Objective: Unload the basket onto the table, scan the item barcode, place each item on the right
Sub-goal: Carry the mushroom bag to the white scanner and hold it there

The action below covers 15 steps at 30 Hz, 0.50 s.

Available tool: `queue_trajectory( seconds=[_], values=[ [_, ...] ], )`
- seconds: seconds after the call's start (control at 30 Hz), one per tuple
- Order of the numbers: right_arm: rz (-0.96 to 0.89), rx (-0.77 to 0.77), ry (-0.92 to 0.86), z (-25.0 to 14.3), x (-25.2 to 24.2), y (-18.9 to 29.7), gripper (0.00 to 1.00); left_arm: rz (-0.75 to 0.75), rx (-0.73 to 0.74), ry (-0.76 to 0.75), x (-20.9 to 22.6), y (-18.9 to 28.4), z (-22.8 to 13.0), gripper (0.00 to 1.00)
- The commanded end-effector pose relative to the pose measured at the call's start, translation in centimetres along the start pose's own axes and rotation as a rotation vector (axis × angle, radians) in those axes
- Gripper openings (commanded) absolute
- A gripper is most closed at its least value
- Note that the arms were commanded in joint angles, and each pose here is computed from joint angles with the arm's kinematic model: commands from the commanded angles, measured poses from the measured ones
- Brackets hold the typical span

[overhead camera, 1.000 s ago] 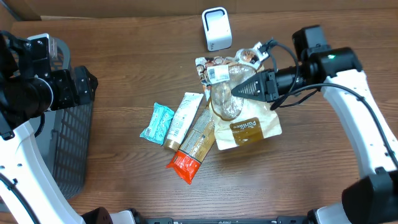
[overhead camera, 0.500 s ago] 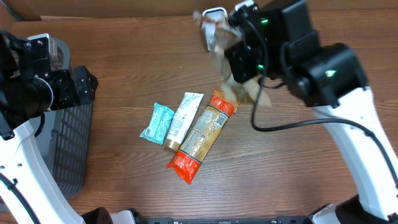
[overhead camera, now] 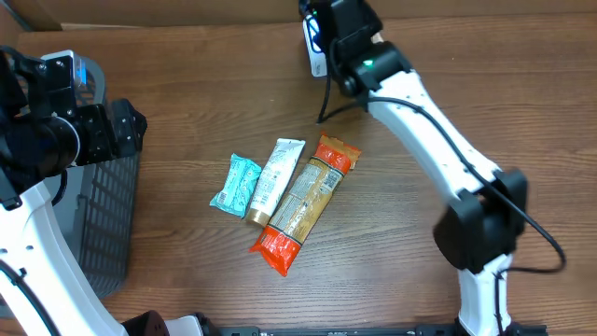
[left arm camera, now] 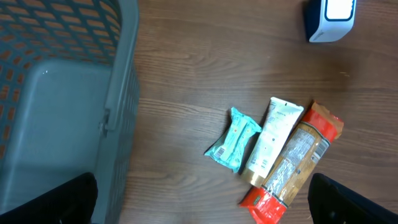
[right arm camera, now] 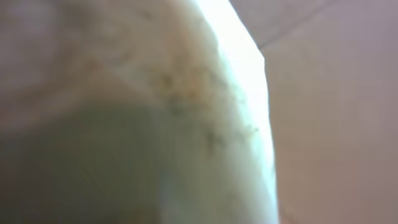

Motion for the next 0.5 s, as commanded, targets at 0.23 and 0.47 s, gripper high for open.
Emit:
queue_trajectory(
  seconds=[0.23,0.47],
  values=[
    [-0.066,0.063,0.351,-1.7,3.9,-6.4,0.04,-0.012,0.002,-0.026,-0.1,-0.1,0.1,0.99],
    [-0.060,0.087,0.361,-3.0,5.0,-8.4,0.04,-0.012,0.002,-0.027,-0.1,-0.1,0.1,1.00]
  ],
)
Point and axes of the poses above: each gripper's point midway between its finger pads, its own y axis back along the fingers, its own x axis along the line the jaws close on, z = x × y, the point moved 8 cm from there along y, back along the fingers, and after that the axes turned 9 degrees about y, right-handed, at the moved point
